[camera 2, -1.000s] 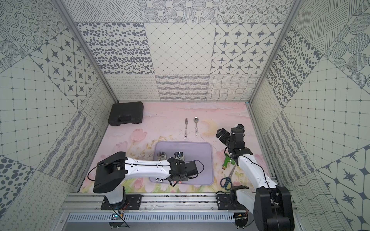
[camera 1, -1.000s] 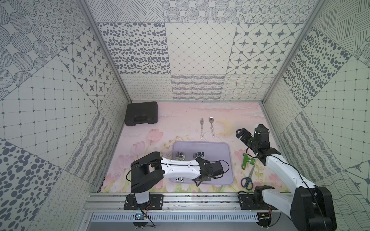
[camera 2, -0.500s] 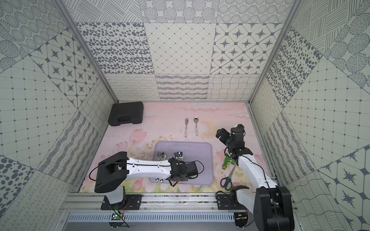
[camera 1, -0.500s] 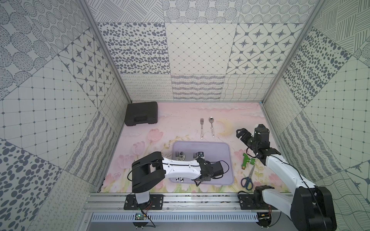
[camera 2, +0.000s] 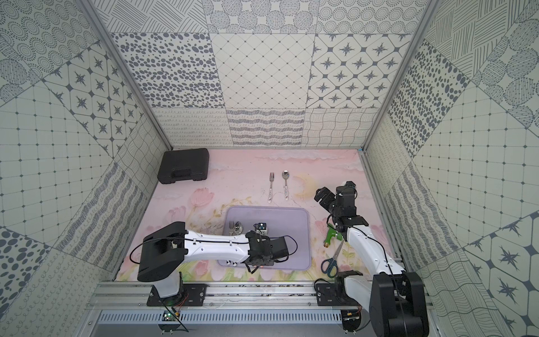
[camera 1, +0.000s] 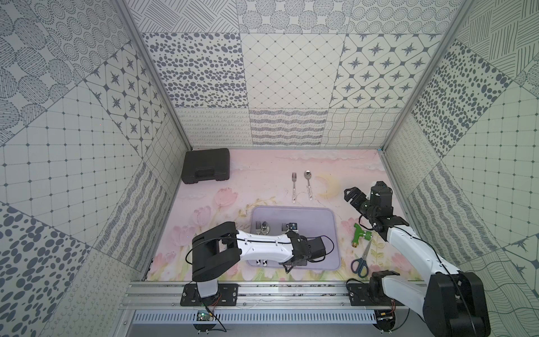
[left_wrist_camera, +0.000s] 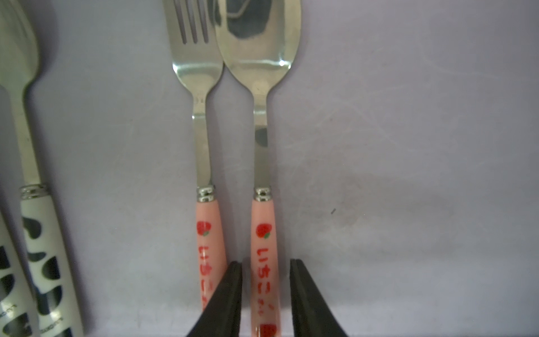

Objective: Set the spoon and fork side by side
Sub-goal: Place the spoon on the tray.

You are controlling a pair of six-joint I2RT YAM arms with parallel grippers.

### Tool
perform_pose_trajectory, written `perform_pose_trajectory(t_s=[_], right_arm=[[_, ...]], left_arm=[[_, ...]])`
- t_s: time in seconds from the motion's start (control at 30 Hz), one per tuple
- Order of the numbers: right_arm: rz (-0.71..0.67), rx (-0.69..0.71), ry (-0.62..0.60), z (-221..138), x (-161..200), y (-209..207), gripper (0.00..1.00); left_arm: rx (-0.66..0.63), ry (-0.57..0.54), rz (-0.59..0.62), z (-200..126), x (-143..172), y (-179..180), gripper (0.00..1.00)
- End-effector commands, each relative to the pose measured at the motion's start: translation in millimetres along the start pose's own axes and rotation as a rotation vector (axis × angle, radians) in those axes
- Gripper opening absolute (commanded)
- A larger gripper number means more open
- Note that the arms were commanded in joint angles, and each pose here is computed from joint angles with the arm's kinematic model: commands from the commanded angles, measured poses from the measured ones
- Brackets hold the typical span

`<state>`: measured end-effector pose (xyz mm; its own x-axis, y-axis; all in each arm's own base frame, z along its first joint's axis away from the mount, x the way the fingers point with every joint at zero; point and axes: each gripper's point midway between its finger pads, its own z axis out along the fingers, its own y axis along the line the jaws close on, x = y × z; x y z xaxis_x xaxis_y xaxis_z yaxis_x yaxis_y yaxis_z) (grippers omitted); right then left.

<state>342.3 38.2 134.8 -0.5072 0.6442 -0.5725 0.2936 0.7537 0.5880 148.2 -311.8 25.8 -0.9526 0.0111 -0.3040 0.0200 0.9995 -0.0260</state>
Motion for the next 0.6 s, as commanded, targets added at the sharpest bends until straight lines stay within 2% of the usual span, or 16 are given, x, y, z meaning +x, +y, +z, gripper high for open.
perform_pose_trajectory(t_s=[0.0,0.27,0.57], right_arm=[[-0.006,-0.026,-0.025,-2,-6,7,0.97],[-0.006,-0.023,-0.021,-1,-5,7,0.97],[-0.008,-0.023,-0.021,-1,-5,6,0.97]], left_arm=[[0.008,-0.014,0.021,-12,-4,0,0.33],[0.042,-0.079,0.046,-35,-26,-10,0.37],[0.114,-0.128,0.042,-54,-72,-12,0.37]])
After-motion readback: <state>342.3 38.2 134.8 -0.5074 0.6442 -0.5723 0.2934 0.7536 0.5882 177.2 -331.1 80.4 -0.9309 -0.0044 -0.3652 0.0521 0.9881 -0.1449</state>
